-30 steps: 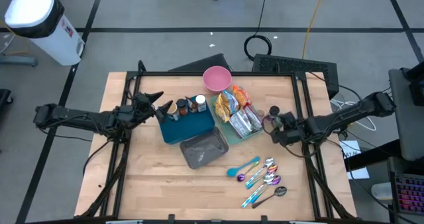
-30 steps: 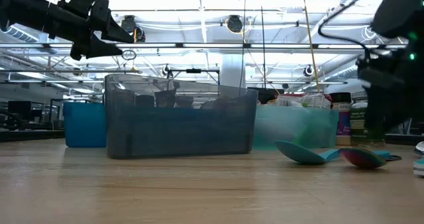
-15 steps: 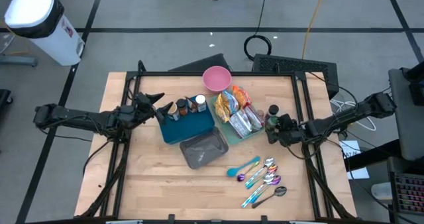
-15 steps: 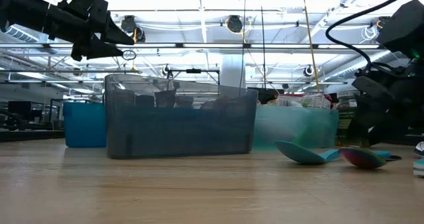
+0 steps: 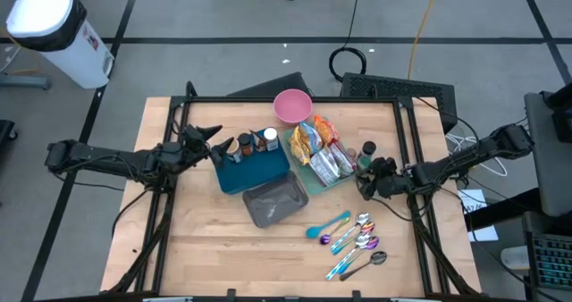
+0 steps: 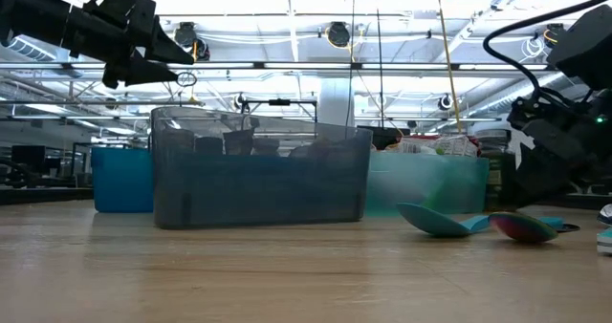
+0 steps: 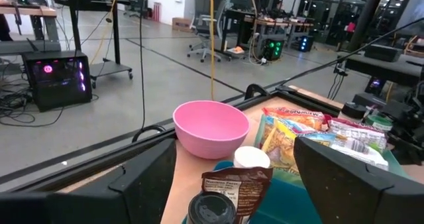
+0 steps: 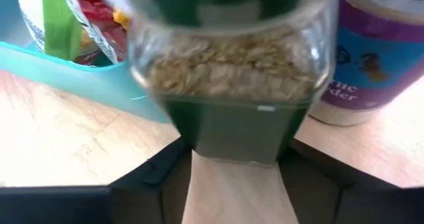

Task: Pick & Place Food Item
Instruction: Put the green seasoning bottle into the blue bin

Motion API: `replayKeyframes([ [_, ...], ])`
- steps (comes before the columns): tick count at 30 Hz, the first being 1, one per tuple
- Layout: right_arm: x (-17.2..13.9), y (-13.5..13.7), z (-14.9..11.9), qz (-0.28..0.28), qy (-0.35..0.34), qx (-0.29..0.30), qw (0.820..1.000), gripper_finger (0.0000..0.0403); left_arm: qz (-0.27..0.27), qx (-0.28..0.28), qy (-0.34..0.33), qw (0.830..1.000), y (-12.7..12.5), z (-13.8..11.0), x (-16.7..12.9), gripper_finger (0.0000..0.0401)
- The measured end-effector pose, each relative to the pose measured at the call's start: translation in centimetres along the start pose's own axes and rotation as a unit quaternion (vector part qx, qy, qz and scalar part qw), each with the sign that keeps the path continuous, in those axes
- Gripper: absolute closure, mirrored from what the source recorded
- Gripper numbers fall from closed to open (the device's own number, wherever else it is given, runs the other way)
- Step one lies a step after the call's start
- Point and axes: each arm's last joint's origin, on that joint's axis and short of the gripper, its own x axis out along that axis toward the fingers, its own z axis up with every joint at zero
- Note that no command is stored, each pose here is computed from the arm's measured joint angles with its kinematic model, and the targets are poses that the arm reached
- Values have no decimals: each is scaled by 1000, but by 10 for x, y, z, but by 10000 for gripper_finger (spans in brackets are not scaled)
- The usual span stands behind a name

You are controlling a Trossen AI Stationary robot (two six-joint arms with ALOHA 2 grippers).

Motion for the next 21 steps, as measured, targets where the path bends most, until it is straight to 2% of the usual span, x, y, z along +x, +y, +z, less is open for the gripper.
replayKeyframes([
  [6,0,0,0,-1,1,8,1000,258,0,-2,1,1000,0,0,0,99],
  [14,0,1,0,12,10,20,1000,260,0,-2,1,1000,0,0,0,84],
  [21,0,7,4,43,-9,-7,999,264,0,0,1,1000,0,0,0,88],
])
